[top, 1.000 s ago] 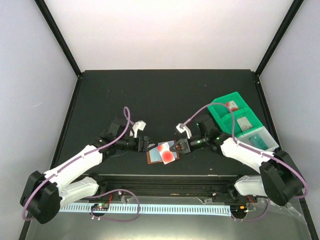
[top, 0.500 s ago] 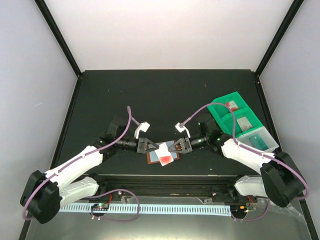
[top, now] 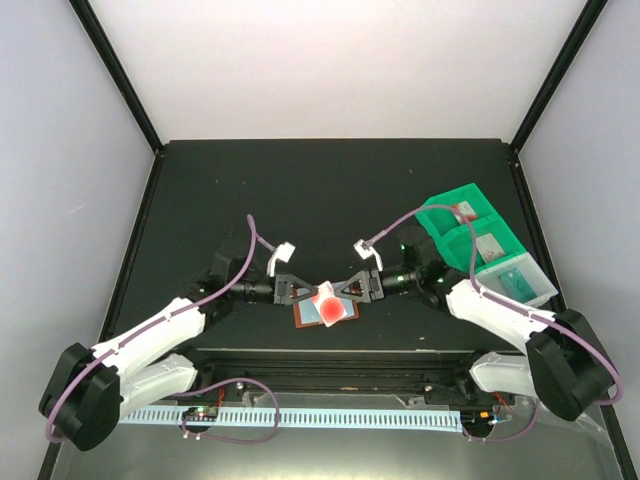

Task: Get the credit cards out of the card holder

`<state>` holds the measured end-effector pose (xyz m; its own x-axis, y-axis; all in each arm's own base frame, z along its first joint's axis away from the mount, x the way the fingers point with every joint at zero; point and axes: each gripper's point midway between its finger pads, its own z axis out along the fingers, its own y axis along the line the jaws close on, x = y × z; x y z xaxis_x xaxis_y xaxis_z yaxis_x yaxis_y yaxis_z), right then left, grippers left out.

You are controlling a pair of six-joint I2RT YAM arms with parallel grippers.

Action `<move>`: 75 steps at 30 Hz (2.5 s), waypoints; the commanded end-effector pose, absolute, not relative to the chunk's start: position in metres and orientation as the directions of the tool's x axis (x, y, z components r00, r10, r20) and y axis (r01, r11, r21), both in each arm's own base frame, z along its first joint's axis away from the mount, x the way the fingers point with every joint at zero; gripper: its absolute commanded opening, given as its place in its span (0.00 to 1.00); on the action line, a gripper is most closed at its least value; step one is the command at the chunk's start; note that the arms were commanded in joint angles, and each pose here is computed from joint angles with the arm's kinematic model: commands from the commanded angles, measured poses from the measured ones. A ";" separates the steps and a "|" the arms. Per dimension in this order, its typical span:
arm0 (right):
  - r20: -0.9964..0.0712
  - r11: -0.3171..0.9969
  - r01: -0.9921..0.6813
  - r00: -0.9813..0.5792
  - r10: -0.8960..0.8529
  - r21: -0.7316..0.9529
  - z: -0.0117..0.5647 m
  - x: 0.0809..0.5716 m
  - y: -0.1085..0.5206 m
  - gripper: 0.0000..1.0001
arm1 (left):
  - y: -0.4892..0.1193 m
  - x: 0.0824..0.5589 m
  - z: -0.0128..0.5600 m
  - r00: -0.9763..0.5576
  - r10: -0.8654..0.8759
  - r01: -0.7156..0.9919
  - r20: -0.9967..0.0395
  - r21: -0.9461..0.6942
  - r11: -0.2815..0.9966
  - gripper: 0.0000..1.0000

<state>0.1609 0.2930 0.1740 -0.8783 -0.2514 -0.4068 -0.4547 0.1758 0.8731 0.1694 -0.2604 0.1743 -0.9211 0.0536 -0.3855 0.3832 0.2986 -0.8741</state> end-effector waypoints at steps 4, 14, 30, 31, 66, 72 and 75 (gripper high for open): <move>-0.376 0.147 -0.376 -0.926 -0.027 0.915 0.198 0.182 0.293 0.53 | -0.250 0.202 0.198 -0.899 -0.172 0.327 -0.402 -0.879 0.346 0.02; -0.353 0.163 -0.328 -0.922 0.160 0.931 0.212 0.201 0.283 0.66 | -0.235 0.223 0.235 -0.824 -0.402 0.308 -0.399 -0.911 0.273 0.02; -0.316 0.055 -0.313 -0.915 0.250 0.948 0.242 0.214 0.303 0.34 | -0.198 0.230 0.241 -0.717 -0.639 0.207 -0.279 -0.960 0.187 0.02; -0.314 0.048 -0.312 -0.916 0.250 0.949 0.244 0.213 0.305 0.33 | -0.196 0.229 0.240 -0.712 -0.648 0.200 -0.271 -0.962 0.184 0.01; -0.283 -0.032 -0.294 -0.941 0.186 0.955 0.252 0.208 0.354 0.10 | -0.171 0.222 0.241 -0.641 -0.738 0.182 -0.212 -0.976 0.122 0.02; -0.284 -0.038 -0.296 -0.940 0.187 0.954 0.251 0.209 0.354 0.01 | -0.174 0.222 0.240 -0.654 -0.727 0.182 -0.208 -0.976 0.116 0.02; -0.284 -0.037 -0.296 -0.940 0.189 0.955 0.249 0.208 0.353 0.01 | -0.175 0.221 0.237 -0.659 -0.723 0.177 -0.208 -0.977 0.120 0.05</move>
